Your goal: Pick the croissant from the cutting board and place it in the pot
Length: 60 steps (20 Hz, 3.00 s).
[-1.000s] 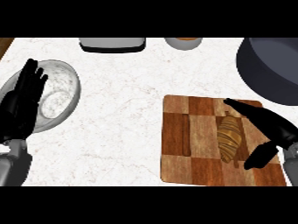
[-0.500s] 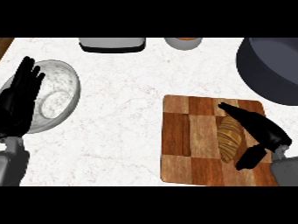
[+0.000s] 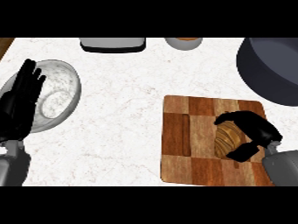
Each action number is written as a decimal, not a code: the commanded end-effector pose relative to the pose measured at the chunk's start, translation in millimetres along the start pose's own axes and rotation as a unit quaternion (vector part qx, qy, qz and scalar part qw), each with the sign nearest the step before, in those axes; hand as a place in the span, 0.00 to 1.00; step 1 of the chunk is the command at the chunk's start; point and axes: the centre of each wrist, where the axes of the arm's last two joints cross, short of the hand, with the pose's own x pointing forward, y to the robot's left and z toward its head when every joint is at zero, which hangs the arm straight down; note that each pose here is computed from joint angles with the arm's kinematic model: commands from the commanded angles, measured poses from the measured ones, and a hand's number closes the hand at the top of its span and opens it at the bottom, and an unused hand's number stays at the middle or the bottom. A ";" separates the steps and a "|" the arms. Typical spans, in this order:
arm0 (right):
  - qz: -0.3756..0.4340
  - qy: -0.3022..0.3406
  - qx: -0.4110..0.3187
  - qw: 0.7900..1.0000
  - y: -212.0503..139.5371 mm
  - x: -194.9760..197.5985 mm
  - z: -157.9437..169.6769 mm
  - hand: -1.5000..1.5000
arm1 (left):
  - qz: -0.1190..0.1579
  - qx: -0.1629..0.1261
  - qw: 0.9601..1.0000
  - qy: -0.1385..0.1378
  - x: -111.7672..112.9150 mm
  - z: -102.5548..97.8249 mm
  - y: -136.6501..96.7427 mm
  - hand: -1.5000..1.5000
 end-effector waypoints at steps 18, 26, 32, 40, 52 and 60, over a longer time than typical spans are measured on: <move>0.136 -0.297 0.122 0.937 22.3 -14.4 69.1 1.00 | 0.001 0.018 1.000 0.016 -5.9 6.2 7.3 0.50; 0.033 -0.341 -0.061 0.938 -38.7 -63.5 150.1 1.00 | 0.000 0.023 1.000 0.009 4.5 4.1 17.2 0.50; -0.053 -0.315 -0.234 0.918 -85.8 -85.3 180.6 1.00 | 0.003 0.022 1.000 0.007 -3.5 11.3 7.4 0.50; -0.110 -0.272 -0.312 0.904 -155.7 -98.8 200.4 1.00 | -0.001 0.008 1.000 -0.001 5.2 -7.5 3.9 0.50; -0.192 -0.219 -0.299 0.909 -195.3 -145.0 134.8 1.00 | 0.003 -0.004 1.000 -0.006 0.6 -11.1 -13.8 0.50; -0.035 -0.151 -0.402 0.902 -191.8 -141.8 103.5 1.00 | 0.015 -0.022 1.000 -0.002 5.5 -10.9 -4.0 0.50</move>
